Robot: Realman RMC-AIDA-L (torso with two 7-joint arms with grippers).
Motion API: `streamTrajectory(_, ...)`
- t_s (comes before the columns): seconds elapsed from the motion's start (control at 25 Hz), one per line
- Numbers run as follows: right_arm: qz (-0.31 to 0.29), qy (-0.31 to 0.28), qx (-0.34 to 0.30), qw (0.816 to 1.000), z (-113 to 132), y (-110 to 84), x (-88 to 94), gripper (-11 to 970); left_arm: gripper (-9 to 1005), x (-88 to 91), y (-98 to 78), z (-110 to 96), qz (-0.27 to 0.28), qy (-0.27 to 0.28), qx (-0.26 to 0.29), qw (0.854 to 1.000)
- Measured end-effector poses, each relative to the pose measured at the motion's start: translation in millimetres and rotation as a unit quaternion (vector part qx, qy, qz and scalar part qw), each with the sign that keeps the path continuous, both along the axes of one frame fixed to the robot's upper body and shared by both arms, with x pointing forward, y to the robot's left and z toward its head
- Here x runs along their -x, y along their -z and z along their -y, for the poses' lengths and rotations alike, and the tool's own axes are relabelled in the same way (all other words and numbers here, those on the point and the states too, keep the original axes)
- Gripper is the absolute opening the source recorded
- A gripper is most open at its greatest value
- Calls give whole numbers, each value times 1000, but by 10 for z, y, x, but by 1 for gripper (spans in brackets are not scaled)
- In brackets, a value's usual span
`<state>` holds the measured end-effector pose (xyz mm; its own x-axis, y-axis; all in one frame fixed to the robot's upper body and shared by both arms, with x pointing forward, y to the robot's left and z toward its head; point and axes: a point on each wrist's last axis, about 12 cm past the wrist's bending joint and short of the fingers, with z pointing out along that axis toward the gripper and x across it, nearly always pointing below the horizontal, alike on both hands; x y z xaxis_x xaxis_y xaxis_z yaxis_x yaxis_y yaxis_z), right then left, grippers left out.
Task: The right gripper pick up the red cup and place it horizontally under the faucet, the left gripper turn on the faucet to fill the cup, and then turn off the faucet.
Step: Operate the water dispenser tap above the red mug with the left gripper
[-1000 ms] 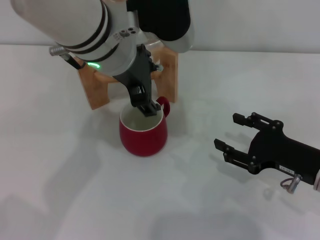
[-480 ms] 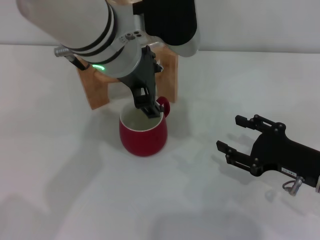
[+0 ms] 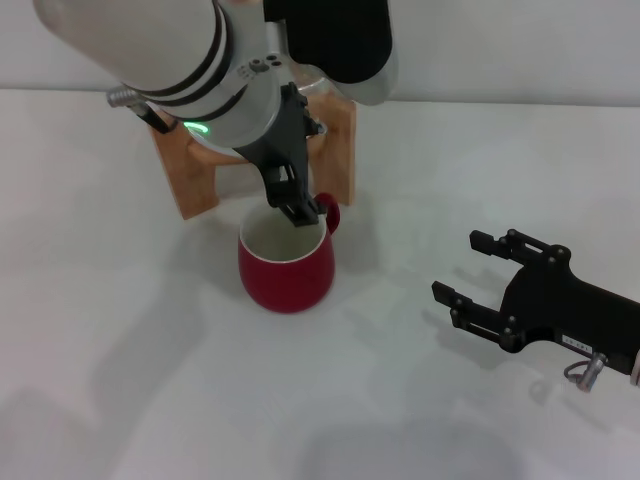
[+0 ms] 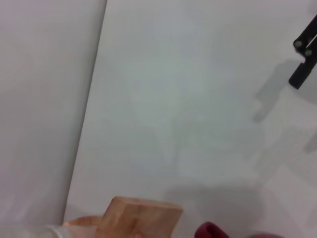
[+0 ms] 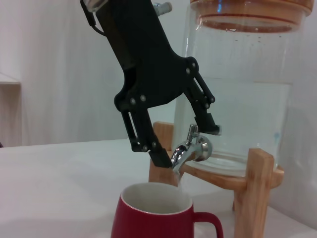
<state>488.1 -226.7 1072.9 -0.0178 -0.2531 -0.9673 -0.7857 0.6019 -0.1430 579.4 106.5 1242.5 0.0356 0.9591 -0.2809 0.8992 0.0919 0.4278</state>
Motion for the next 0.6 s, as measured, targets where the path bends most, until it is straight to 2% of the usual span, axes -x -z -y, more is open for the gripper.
streamTrajectory(0.6,1,-1,-1,1000,-11,-5,-8,708,887,-33,18,-26,5,-12,-3,1000)
